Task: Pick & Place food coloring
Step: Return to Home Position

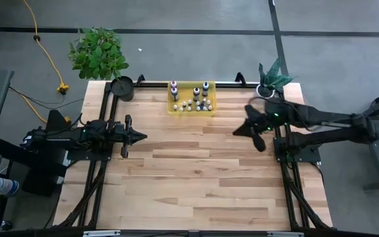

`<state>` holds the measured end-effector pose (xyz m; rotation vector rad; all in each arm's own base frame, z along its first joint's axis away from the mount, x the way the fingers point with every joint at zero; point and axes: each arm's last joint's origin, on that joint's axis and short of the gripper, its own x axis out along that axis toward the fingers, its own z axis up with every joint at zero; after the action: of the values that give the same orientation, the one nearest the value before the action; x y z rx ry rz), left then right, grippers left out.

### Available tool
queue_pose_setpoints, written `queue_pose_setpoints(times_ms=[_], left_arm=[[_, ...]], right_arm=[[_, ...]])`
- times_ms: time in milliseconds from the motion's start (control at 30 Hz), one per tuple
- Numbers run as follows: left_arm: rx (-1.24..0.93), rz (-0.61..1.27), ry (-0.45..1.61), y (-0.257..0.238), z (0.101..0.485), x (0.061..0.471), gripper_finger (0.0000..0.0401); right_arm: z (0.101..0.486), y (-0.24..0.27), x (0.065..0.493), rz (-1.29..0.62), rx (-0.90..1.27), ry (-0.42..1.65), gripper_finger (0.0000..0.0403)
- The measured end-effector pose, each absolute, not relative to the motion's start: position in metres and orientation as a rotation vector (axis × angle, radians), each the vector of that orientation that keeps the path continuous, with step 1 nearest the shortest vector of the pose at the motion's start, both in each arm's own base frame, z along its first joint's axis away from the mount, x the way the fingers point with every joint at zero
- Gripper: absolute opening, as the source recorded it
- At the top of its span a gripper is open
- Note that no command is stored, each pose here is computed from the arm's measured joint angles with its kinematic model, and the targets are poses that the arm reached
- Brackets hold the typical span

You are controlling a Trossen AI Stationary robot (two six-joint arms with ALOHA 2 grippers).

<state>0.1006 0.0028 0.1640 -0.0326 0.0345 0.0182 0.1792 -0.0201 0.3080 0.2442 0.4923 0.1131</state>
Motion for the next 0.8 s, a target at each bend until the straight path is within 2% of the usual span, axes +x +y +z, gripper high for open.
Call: queue_pose_setpoints(times_ms=[300, 633, 800], left_arm=[[-0.032, 0.018, 0.034, 0.003, 0.164, 0.101, 0.0000], [-0.032, 0.018, 0.035, 0.003, 0.164, 0.101, 0.0000], [-0.032, 0.018, 0.034, 0.003, 0.164, 0.101, 0.0000]], right_arm=[[0.258, -0.005, 0.134, 0.194, 0.220, 0.223, 0.0000], [0.221, -0.004, 0.112, 0.156, 0.224, 0.093, 0.0000], [0.208, -0.003, 0.110, 0.192, 0.250, -0.049, 0.0000]])
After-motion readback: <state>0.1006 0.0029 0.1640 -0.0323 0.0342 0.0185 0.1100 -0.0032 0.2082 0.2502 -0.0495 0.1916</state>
